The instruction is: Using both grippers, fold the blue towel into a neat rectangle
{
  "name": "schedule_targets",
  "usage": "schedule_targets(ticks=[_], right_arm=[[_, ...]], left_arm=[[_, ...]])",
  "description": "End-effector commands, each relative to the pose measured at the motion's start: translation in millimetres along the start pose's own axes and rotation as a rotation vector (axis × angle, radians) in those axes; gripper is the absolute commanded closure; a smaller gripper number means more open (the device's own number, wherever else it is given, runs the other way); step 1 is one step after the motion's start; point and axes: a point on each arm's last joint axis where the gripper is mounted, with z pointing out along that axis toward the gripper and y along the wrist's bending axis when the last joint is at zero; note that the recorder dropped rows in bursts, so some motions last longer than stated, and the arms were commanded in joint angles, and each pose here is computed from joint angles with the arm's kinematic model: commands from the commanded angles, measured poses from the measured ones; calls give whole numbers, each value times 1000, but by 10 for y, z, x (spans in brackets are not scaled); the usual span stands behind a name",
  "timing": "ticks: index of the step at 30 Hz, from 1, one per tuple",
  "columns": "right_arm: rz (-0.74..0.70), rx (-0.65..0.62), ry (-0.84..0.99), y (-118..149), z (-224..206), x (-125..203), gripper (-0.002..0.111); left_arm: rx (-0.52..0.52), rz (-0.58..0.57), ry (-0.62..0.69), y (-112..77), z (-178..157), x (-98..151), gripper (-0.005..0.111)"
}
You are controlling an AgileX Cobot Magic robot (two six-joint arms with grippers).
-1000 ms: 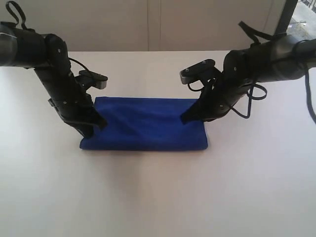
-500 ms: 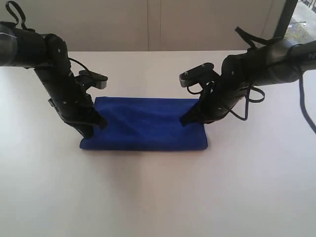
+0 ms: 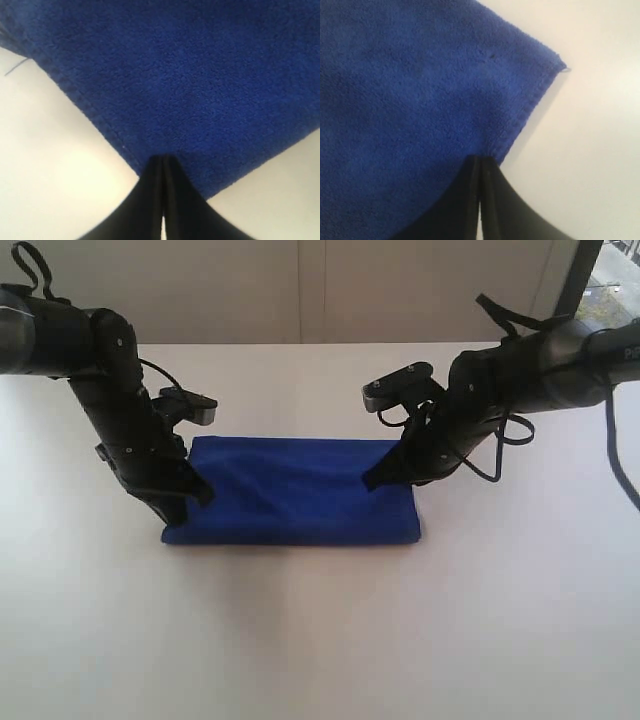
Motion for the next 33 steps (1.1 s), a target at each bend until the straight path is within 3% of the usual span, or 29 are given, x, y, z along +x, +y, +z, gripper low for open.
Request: schedule_targets(ticks=[1, 23, 33], right_arm=[[10, 4, -15, -24, -6, -19, 108], [10, 2, -5, -22, -6, -10, 108], [13, -8, 59, -7, 234, 110, 108]], left_arm=[[45, -35, 17, -41, -19, 34, 107], [71, -43, 45, -66, -22, 59, 107], [83, -43, 66, -76, -24, 78, 107]])
